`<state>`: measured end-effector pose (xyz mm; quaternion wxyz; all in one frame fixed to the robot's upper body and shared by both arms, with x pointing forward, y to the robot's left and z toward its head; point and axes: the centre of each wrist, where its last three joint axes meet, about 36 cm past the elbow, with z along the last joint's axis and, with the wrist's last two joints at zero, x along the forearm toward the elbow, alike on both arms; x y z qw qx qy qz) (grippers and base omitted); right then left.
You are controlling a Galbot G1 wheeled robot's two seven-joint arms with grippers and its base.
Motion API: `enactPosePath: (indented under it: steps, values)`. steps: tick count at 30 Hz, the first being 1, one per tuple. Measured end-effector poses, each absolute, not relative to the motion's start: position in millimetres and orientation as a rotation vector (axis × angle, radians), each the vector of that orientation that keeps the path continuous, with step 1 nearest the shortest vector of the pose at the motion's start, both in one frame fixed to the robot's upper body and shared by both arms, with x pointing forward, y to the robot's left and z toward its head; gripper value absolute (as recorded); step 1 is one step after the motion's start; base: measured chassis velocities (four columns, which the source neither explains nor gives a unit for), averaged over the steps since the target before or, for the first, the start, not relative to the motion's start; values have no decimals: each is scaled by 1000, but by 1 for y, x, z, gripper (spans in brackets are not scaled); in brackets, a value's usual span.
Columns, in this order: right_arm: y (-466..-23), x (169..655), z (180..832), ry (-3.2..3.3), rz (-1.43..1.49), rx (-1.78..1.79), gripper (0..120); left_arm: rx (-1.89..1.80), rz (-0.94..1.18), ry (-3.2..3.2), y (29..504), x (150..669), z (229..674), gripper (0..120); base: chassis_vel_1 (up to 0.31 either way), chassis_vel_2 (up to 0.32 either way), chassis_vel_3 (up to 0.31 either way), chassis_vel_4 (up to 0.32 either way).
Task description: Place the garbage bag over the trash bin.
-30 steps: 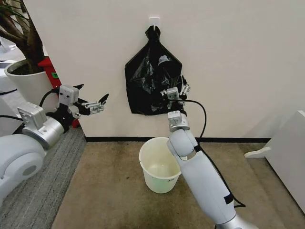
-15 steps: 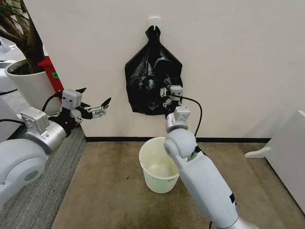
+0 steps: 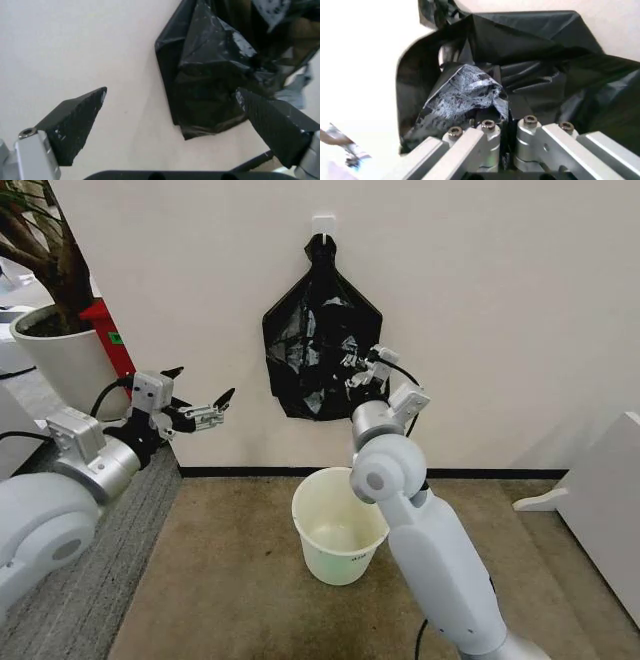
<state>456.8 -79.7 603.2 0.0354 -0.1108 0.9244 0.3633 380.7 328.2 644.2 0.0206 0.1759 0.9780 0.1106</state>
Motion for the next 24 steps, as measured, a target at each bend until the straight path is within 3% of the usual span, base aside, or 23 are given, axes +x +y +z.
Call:
enactPosePath:
  steps: [12,24]
  values:
    - [-77,456,607,2808,1167,-404,0,596,309,3049,338,413,666,100,0,0,0,0]
    - [-81,462,602,2811,1120,-424,0,643,214,3039,290,468,675,100,0,0,0,0]
